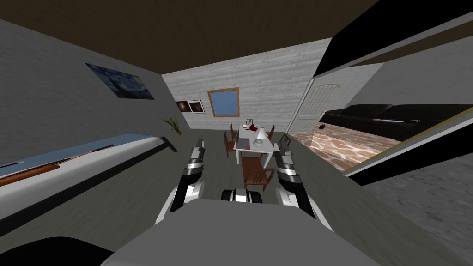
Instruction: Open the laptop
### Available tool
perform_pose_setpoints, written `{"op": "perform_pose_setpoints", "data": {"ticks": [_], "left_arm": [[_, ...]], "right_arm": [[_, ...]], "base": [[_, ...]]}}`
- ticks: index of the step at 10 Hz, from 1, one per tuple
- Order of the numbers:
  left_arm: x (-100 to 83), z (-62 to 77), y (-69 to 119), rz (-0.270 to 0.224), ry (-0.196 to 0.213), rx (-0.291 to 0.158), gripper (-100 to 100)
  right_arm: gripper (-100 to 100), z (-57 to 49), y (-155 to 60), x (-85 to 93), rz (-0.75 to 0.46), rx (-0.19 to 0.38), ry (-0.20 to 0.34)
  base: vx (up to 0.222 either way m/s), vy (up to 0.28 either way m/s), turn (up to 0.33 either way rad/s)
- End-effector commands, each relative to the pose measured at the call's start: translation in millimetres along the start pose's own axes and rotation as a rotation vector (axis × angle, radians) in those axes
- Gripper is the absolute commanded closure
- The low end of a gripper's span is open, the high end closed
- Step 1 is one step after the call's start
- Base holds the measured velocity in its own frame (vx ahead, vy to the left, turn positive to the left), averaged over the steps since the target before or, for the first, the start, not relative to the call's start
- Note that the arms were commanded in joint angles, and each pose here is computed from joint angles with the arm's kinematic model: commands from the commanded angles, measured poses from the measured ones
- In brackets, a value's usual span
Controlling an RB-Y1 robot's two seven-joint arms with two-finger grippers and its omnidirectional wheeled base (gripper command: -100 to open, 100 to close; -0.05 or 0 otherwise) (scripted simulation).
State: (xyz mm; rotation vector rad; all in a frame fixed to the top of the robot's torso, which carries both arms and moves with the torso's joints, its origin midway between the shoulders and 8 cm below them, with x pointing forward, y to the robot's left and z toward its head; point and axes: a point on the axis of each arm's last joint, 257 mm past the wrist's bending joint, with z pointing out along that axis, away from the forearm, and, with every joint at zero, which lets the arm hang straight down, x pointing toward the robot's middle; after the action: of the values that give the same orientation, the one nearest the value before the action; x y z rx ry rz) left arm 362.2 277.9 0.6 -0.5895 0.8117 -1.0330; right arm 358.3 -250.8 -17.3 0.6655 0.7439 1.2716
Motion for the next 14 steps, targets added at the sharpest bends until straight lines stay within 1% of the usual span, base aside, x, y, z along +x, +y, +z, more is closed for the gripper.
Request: {"op": "perform_pose_setpoints", "data": {"ticks": [1, 4, 7, 10, 14], "left_arm": [[0.0, 0.0, 0.0, 0.000, 0.000, 0.000, 0], [0.1, -0.1, 0.3, 0.000, 0.000, -0.001, 0], [0.1, -0.1, 0.2, 0.000, 0.000, -0.001, 0], [0.2, -0.1, 0.3, -0.001, 0.000, -0.001, 0], [0.1, -0.1, 0.3, 0.000, 0.000, -0.001, 0]], "right_arm": [[-100, -1.4, -1.6, 1.1, -0.030, 0.001, 0.030], [-100, -5.1, -6.9, 0.0, -0.128, 0.002, 0.092], [-100, -9.6, -14.9, -6.3, -0.268, 0.001, 0.148], [-100, -14.7, -25.6, -16.7, -0.442, 0.000, 0.196], [-100, -23.8, -44.1, -33.1, -0.716, 0.000, 0.260]], "base": [[-0.016, 0.036, -0.043], [-0.033, 0.121, -0.081], [-0.027, 0.194, -0.121], [0.023, 0.267, -0.152], [0.060, 0.279, -0.172]]}}
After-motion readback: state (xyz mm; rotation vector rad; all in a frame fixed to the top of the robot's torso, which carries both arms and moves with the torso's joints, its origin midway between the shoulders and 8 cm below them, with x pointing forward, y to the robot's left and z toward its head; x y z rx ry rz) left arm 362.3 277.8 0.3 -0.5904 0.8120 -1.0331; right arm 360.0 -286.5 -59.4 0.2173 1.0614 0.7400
